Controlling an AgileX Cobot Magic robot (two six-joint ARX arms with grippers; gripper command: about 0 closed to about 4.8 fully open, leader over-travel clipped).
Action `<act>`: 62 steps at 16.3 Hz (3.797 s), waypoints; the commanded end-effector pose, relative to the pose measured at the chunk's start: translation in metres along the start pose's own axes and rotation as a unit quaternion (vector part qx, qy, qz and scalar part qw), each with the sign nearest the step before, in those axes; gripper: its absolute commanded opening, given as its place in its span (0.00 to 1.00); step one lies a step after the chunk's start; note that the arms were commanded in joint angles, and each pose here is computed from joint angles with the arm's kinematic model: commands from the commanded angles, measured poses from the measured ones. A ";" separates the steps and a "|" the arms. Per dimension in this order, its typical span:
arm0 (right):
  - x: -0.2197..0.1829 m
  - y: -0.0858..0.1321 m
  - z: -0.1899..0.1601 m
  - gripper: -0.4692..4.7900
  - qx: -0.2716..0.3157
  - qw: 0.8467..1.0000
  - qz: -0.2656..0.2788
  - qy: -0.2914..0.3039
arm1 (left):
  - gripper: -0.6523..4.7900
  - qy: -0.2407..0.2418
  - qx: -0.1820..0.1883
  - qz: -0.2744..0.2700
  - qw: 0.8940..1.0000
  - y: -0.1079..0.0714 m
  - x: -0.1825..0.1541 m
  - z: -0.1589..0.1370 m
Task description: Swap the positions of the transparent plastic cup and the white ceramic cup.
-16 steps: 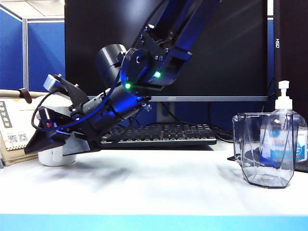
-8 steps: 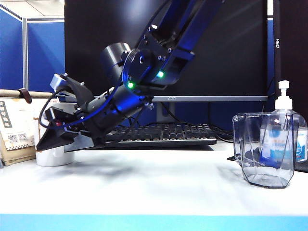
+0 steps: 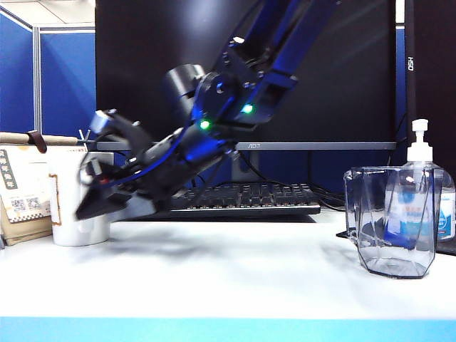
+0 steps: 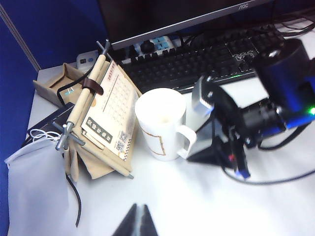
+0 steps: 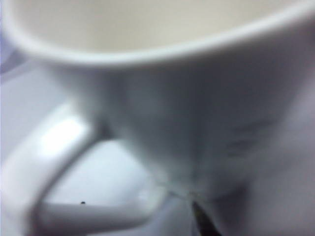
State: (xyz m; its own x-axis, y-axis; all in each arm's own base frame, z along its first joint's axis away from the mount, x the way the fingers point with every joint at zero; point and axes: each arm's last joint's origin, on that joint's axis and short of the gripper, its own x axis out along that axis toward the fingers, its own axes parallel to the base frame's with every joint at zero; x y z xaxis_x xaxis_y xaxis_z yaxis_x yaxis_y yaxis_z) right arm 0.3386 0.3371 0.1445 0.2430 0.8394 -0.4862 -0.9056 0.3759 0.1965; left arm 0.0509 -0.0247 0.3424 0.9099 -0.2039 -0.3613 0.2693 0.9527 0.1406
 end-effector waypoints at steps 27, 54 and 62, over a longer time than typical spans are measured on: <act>-0.320 0.099 0.137 0.08 -0.097 0.968 -0.180 -0.142 | 0.11 -0.278 -0.069 0.024 0.958 0.057 -0.130 -0.031; -0.299 0.132 -0.196 0.08 0.191 0.932 -0.196 -0.238 | 0.11 -0.083 -0.221 -0.211 0.948 -0.052 0.099 -0.159; -0.298 0.133 -0.195 0.08 0.224 0.929 -0.167 -0.242 | 0.11 -0.053 -0.285 -0.208 0.934 -0.052 0.100 -0.162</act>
State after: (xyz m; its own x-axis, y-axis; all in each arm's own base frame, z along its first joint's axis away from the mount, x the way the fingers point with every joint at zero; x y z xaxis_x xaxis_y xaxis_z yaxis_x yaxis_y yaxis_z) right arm 0.0784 0.0591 0.1490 0.7320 0.6573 -0.1791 -0.5370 0.7185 0.4420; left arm 0.0771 -0.0584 0.1502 0.8023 -0.5743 -0.1626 0.4517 0.7622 -0.4637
